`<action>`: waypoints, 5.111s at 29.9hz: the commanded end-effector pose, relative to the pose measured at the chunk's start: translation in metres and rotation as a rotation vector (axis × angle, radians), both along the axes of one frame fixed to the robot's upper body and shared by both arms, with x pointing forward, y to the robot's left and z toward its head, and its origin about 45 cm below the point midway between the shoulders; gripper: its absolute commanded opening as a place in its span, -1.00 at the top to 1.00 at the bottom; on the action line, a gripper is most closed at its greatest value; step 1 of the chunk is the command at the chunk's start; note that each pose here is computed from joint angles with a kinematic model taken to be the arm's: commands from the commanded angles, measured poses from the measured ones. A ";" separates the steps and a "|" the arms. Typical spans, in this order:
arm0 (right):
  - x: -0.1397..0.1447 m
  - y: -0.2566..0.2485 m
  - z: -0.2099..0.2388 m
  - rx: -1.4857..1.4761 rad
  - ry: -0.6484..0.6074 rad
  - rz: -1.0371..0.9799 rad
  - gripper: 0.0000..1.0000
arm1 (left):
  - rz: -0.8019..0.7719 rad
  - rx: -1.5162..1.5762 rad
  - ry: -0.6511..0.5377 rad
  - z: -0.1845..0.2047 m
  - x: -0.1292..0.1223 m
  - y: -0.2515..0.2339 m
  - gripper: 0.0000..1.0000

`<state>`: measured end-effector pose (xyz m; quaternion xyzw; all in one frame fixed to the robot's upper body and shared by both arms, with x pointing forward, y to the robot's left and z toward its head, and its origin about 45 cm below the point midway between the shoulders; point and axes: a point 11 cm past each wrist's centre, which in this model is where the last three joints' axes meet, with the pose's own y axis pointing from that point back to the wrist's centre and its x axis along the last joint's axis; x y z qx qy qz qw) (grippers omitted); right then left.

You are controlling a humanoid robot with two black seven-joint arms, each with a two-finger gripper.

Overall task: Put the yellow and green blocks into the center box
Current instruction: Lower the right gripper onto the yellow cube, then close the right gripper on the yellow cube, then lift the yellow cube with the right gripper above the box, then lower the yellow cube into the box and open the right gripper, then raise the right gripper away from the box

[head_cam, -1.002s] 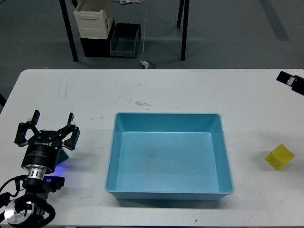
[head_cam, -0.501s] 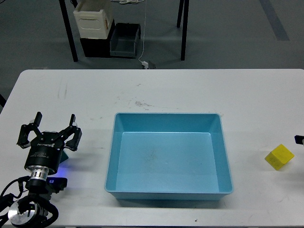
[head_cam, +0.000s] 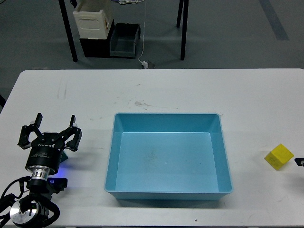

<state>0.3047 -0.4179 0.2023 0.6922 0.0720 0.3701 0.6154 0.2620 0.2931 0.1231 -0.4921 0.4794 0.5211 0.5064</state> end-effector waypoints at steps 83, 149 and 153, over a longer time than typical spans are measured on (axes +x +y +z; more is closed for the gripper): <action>0.102 0.143 0.173 0.199 -0.382 0.285 1.00 | 0.033 -0.014 0.017 -0.007 -0.001 0.002 -1.00; 0.098 0.365 0.115 0.588 -0.162 0.490 -0.90 | 0.038 0.522 -0.327 0.102 0.051 0.083 -1.00; 0.097 0.376 0.140 0.840 -0.205 0.436 -0.90 | -0.057 0.888 -0.386 0.124 0.058 0.088 -1.00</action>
